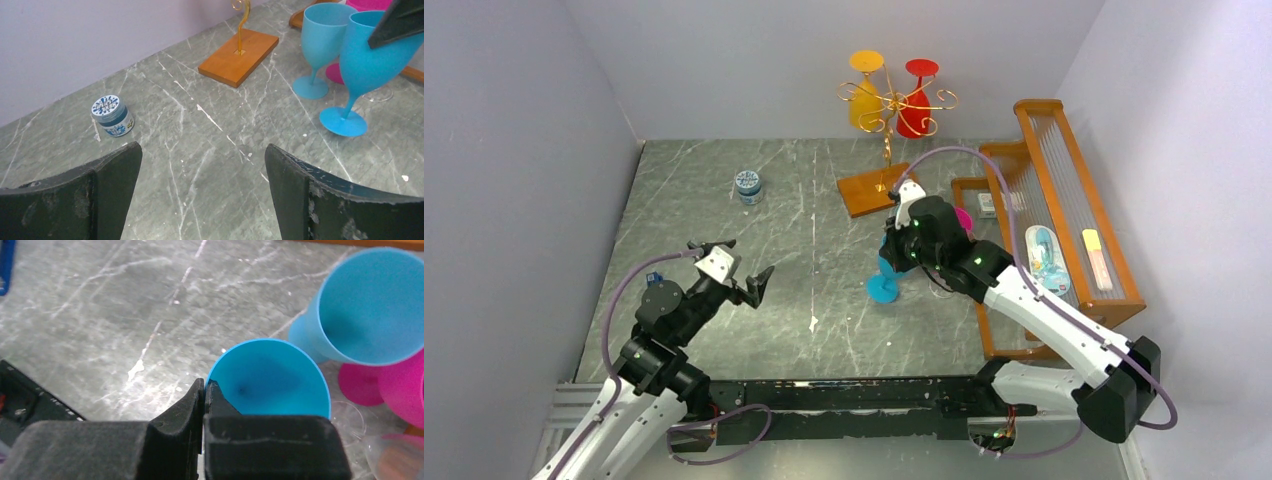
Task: Take the wine glass off the wine glass rack
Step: Place the wine glass at the center of the board.
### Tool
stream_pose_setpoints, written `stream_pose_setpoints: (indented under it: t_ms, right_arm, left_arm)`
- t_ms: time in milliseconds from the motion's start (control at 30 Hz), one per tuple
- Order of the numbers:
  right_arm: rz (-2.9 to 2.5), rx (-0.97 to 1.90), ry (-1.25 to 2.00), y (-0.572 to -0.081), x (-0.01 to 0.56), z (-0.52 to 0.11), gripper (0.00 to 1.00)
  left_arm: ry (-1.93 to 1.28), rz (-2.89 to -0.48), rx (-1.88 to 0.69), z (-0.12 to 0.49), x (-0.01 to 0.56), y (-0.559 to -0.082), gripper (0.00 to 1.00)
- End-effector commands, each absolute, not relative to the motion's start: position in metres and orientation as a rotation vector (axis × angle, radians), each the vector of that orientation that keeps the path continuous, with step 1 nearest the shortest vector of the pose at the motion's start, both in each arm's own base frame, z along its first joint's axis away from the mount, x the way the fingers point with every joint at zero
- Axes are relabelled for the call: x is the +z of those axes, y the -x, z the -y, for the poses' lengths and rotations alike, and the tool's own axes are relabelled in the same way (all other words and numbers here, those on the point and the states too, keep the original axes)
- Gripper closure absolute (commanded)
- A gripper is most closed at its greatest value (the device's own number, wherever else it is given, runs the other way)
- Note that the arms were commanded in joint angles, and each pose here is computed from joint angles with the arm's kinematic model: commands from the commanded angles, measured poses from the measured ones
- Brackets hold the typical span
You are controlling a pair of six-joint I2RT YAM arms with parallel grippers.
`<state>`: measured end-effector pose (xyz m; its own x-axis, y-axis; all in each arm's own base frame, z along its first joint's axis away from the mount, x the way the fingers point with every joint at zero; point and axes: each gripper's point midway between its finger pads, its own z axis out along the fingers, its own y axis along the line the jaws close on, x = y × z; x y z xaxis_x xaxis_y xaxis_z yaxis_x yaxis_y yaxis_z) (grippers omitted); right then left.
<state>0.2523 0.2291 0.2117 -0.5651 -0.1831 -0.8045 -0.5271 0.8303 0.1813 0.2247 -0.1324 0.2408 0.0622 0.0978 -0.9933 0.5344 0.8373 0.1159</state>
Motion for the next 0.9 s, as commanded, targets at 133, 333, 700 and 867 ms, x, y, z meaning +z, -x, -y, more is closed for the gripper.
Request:
stream_pose_setpoints:
  t_ms: [133, 333, 700, 867]
  right_arm:
    - [-2.096, 0.331, 0.411, -0.265, 0.195, -0.198, 1.00]
    - [-2.042, 0.315, 0.366, -0.268, 0.193, -0.191, 1.00]
    - [-2.050, 0.198, 0.357, -0.275, 0.185, -0.176, 1.00]
    - [-2.077, 0.226, 0.398, -0.271, 0.180, -0.183, 1.00]
  left_arm:
    - [-0.555, -1.479, -0.262, 0.122, 0.248, -0.229, 0.03]
    - [-0.544, -1.465, -0.248, 0.118, 0.250, -0.227, 0.03]
    - [-0.567, -1.470, -0.255, 0.121, 0.249, -0.226, 0.03]
    - [-0.571, -1.462, -0.258, 0.121, 0.250, -0.225, 0.03]
